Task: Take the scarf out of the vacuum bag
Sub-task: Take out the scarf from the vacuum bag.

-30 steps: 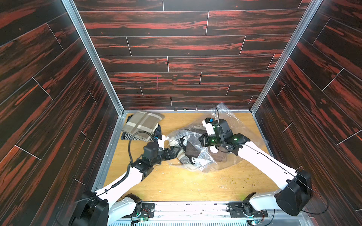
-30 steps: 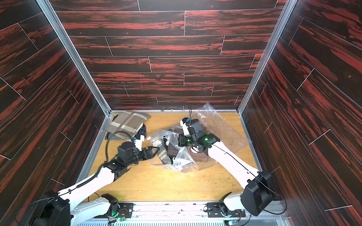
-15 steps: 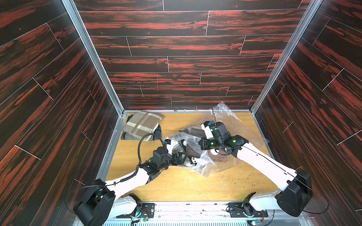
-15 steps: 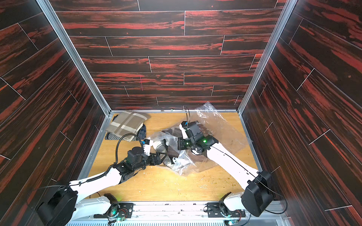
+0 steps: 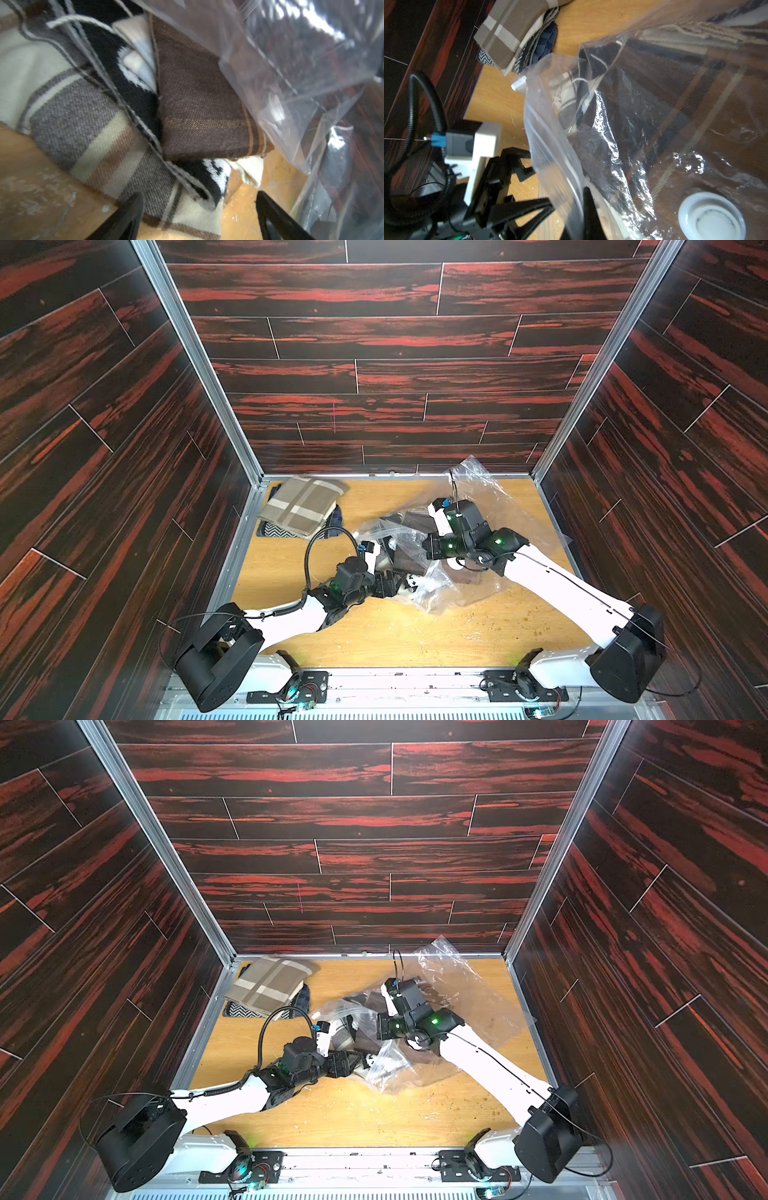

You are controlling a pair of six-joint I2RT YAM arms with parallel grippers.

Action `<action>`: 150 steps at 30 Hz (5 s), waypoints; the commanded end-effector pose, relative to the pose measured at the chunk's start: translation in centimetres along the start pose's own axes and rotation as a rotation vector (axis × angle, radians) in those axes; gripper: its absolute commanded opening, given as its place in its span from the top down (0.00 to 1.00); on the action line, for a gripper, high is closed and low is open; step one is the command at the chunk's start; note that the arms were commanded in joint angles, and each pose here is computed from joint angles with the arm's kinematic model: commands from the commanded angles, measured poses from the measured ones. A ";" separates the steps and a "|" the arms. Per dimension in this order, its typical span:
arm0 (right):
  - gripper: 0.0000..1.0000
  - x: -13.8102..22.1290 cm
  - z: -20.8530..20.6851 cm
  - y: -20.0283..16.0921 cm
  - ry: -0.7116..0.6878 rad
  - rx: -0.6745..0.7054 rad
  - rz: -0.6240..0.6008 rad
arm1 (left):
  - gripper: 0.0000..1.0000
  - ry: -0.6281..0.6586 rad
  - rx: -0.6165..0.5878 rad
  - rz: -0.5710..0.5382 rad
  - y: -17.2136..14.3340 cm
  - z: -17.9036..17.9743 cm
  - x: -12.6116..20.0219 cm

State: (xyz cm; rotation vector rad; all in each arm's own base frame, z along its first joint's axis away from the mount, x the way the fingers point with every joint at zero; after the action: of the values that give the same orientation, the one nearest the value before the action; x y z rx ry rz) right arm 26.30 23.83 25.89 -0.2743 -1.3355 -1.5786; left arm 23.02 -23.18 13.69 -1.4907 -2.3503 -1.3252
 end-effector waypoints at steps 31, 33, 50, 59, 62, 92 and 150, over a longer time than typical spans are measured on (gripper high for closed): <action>0.96 5.3 2.0 3.5 -0.007 0.258 -0.080 | 0.15 -0.081 -0.001 0.037 2.5 -2.1 -3.8; 0.96 5.3 1.8 3.2 -0.017 0.255 -0.070 | 0.15 -0.049 -0.001 0.012 2.8 -1.8 -3.4; 0.96 3.9 1.1 1.7 -0.015 0.229 -0.036 | 0.22 -0.072 0.051 0.056 3.3 -1.2 -5.4; 0.96 3.7 1.0 1.8 -0.025 0.227 -0.039 | 0.37 -0.105 0.078 0.095 2.7 -1.2 -6.3; 0.96 3.7 0.9 1.8 -0.029 0.226 -0.040 | 0.64 -0.127 0.082 0.096 3.0 -1.8 -6.0; 0.95 3.6 0.3 2.6 -0.095 0.225 -0.080 | 1.00 -0.180 0.059 0.113 6.2 -5.7 -3.3; 0.99 -2.4 -4.0 4.9 -0.227 0.205 -0.102 | 1.00 0.386 -0.094 0.529 1.4 -2.4 14.5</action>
State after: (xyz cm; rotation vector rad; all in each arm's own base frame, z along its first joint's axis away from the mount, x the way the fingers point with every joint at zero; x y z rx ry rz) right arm 32.24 22.39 26.23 -0.2608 -1.6806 -1.5160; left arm 17.04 -16.12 23.44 -1.5537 -1.7683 -1.4010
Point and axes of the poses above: each gripper's point midway between its finger pads, its own x axis back along the fingers, its own z axis along the line the jaws close on, y = z × x, the point moved 6 cm from there along x, back along the fingers, and after that the axes turned 2 degrees about x, right-handed, at the moved point
